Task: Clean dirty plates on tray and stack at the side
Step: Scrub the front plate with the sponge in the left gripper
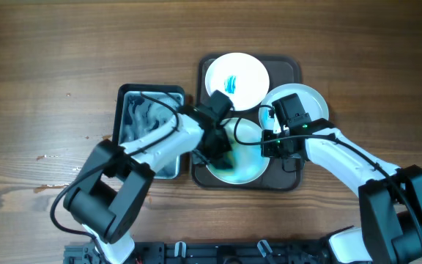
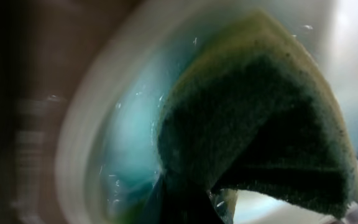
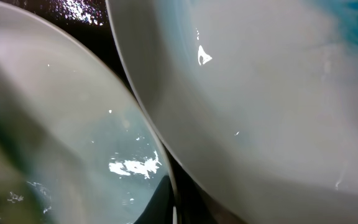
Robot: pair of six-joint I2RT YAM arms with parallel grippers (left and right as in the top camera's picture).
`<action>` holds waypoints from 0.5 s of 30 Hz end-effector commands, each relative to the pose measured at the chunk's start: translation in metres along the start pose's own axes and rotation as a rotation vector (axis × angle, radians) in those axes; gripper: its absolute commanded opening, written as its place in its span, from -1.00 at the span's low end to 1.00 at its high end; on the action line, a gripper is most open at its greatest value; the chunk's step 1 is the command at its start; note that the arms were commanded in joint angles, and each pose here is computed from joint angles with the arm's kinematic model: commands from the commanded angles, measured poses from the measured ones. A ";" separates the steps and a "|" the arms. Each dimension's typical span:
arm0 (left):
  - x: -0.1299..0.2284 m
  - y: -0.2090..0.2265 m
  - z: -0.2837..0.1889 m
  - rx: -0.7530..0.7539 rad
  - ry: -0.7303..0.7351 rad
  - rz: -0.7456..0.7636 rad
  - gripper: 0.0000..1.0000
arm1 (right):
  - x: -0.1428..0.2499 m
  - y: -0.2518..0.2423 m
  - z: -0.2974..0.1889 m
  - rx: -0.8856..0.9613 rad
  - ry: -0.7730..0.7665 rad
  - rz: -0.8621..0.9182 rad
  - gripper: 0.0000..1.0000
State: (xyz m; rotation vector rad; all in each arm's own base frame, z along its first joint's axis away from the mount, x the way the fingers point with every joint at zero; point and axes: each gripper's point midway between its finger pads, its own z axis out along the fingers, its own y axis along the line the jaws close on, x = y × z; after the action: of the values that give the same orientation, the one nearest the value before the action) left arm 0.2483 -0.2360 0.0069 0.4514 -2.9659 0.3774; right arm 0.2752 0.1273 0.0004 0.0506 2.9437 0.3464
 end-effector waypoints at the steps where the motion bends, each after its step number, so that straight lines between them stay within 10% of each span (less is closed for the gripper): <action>1: -0.037 0.043 0.005 -0.178 -0.132 -0.011 -0.92 | 0.000 -0.017 0.004 0.090 -0.011 0.029 -0.91; 9: -0.015 -0.066 0.008 0.266 -0.044 0.181 -0.92 | 0.000 -0.017 0.004 0.090 -0.011 0.028 -0.92; 15: 0.008 -0.086 0.025 0.314 0.013 0.248 -0.92 | 0.001 -0.017 0.004 0.090 -0.010 0.029 -0.91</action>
State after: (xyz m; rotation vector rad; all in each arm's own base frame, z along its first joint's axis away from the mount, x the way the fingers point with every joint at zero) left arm 0.2891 -0.3066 0.0155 0.1933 -3.0721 0.8409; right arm 0.2805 0.1200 0.0010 0.1033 2.9265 0.2943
